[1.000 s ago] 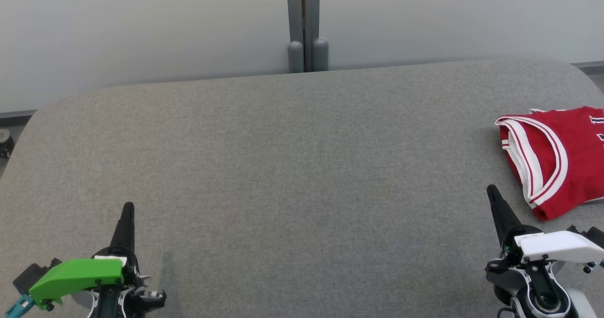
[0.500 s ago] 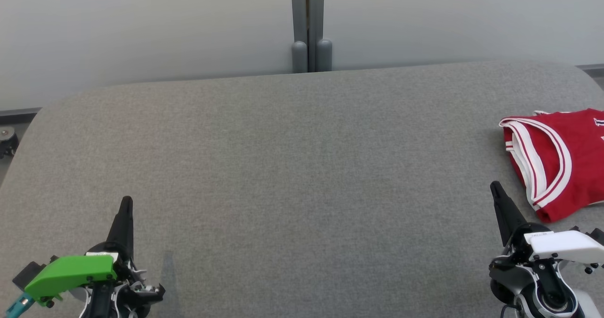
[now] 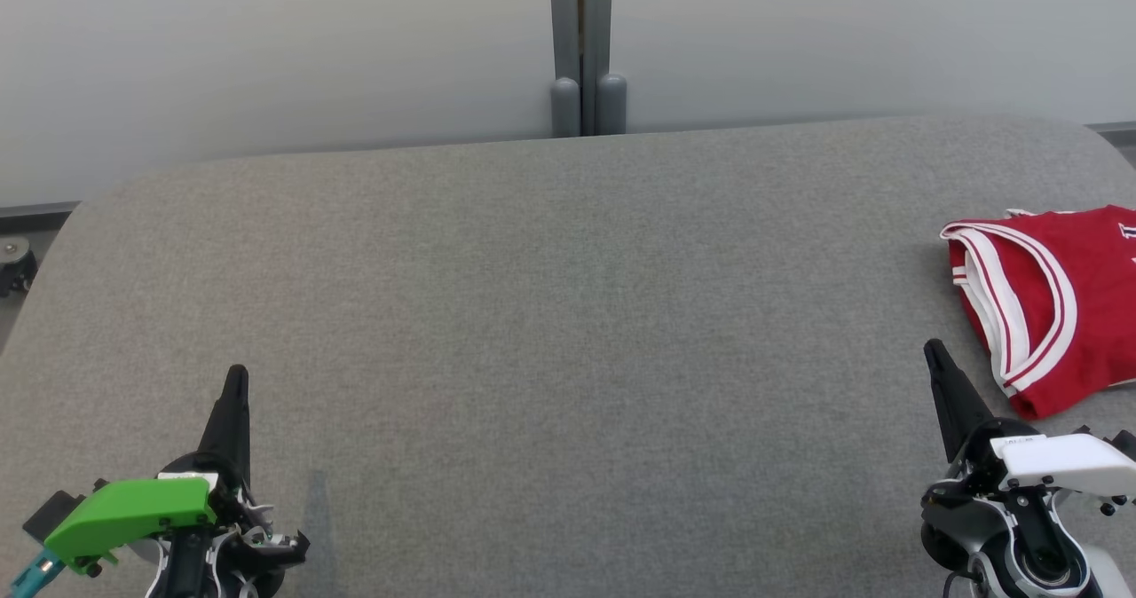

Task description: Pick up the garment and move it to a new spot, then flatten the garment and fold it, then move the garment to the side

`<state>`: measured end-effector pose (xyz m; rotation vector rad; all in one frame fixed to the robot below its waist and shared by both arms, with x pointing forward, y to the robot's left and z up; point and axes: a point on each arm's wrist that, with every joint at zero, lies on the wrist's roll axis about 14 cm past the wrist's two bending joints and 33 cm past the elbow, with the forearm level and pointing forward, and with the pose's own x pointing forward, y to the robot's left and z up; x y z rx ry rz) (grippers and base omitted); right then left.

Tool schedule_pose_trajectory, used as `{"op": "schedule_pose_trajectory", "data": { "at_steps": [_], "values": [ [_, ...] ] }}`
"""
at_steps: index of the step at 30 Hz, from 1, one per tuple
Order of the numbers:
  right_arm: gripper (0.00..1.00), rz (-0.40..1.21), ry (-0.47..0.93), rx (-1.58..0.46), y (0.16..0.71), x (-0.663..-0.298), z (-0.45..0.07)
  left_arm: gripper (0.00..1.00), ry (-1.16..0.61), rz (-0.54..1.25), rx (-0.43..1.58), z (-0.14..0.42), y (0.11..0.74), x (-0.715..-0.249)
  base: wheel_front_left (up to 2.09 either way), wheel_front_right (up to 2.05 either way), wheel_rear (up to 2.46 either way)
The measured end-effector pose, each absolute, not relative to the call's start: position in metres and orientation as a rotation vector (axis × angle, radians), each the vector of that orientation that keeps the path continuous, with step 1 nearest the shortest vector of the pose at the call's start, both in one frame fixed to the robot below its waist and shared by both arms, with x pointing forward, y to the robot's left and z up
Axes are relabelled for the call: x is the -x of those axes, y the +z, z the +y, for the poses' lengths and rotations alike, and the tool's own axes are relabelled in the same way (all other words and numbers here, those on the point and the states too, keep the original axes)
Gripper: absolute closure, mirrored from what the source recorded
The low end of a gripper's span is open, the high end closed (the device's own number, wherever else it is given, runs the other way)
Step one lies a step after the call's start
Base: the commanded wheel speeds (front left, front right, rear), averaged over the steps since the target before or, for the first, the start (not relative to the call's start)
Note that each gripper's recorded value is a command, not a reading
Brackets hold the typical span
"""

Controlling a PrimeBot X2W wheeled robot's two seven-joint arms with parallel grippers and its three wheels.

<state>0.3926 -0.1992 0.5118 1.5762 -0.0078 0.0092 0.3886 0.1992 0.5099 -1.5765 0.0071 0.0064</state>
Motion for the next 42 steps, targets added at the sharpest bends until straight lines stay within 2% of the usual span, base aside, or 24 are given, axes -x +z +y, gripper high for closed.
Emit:
{"op": "schedule_pose_trajectory", "data": {
  "at_steps": [42],
  "values": [
    [1.0, -0.007, 0.009, -1.576, 0.5116, -0.3926, -0.1992, 1.0, 0.006, 0.007, 1.577, 0.1993, 0.5099, -0.3887, 0.0, 0.0, 0.0]
  ]
}}
